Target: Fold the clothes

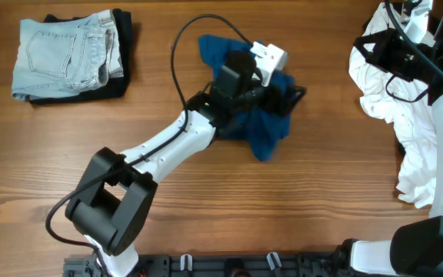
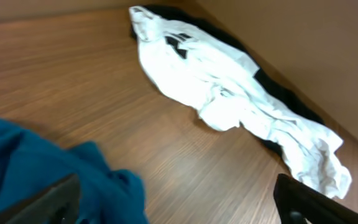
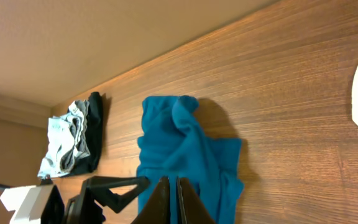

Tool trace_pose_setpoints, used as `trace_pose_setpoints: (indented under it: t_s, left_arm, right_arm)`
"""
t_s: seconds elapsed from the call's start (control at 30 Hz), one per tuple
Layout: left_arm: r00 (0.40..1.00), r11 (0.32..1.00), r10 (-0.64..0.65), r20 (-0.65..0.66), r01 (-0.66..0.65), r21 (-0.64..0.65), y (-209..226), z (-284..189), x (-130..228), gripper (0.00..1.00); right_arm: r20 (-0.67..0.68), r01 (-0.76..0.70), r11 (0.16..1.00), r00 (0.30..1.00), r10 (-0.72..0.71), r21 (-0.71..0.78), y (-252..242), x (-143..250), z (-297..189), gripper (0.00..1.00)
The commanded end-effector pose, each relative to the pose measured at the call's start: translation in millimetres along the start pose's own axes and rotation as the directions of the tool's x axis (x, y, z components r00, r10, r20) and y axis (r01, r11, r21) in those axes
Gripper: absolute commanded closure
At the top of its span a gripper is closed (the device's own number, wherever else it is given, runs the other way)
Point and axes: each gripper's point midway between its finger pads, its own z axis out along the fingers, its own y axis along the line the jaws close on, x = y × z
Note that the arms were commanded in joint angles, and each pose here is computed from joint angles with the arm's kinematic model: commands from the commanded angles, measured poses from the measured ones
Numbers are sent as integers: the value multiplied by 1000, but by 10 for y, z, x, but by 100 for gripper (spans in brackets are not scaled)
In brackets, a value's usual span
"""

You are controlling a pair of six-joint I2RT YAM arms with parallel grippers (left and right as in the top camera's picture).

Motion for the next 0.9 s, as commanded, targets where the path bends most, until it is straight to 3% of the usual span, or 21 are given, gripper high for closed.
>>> trace_pose_setpoints:
  t_s: [0.0,0.2,0.3,0.53,0.67,0.87]
  left_arm:
    - [999,1000,-29,15,29,-10,72,-6,-85,0]
    - [986,975,-155,62,163,-149,670,-627,-513,0]
    - [975,948,-204,88,219,-229,1014,-1004,-607,0]
    - [925,833,-378,45,361,-420,1716,-1567,-233,0]
    - [912,744,-408,45,361,-562,1953,-1741,-49,0]
    - [907,644,-420,44,331,-690,2136,-1925,109,0]
  right_arm:
    - [-2,13,1000,1000,-13,11,-53,2,20,94]
    - [15,27,998,999,-28,55,-144,-34,42,83]
    - [-19,65,997,998,-64,51,-190,25,180,72]
    - [-255,267,964,933,-255,11,-165,621,984,47]
    - [-349,387,922,868,-354,28,-47,963,1356,37]
    - [-384,496,865,816,-432,81,144,1220,1711,33]
